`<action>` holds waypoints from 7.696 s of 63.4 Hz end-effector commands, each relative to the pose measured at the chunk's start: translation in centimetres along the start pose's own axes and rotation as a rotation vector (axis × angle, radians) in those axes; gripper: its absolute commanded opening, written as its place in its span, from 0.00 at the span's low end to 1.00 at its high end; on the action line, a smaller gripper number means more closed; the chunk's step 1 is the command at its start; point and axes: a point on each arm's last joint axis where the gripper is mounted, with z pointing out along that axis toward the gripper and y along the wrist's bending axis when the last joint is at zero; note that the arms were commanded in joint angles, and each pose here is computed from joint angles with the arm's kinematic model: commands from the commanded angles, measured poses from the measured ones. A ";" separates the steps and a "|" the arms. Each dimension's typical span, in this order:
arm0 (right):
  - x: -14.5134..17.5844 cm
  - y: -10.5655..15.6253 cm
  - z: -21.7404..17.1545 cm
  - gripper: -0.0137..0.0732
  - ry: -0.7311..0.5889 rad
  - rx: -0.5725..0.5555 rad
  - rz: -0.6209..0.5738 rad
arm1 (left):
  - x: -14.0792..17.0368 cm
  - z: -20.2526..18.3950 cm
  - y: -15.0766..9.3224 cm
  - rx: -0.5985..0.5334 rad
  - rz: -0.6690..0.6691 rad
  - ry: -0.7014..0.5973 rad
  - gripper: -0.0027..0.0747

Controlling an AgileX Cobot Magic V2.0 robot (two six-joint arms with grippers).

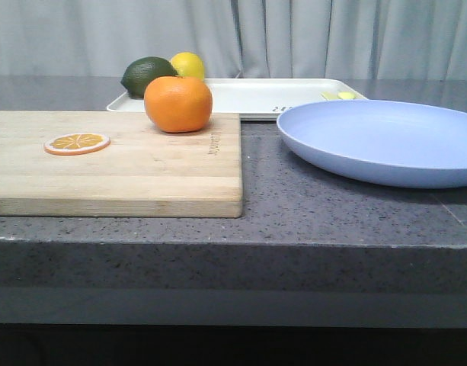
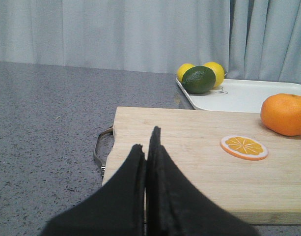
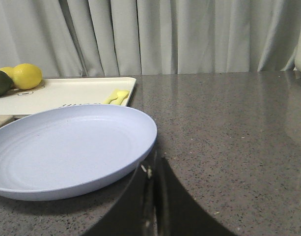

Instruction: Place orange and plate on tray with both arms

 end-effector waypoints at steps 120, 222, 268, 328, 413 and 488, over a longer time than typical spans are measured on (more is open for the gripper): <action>-15.0 1.0 4.4 0.08 0.320 0.078 -0.052 | -15.7 4.5 -0.8 -0.018 -0.016 0.208 0.01; -13.1 2.0 5.1 0.89 0.526 -0.045 -0.138 | -13.0 22.7 -14.7 0.425 0.188 0.557 0.89; -13.1 2.0 5.1 0.89 0.526 -0.045 -0.139 | -7.4 30.2 -18.4 0.417 0.202 0.684 0.89; -13.1 2.0 5.1 0.89 0.530 -0.044 -0.139 | -12.5 30.2 -20.7 0.462 0.227 0.586 0.62; -13.1 2.0 5.1 0.89 0.529 -0.045 -0.139 | -7.1 27.9 -36.7 0.772 0.309 0.554 0.79; -13.2 2.0 5.1 0.89 0.519 -0.046 -0.139 | -20.2 14.4 -15.8 0.584 0.194 0.517 0.86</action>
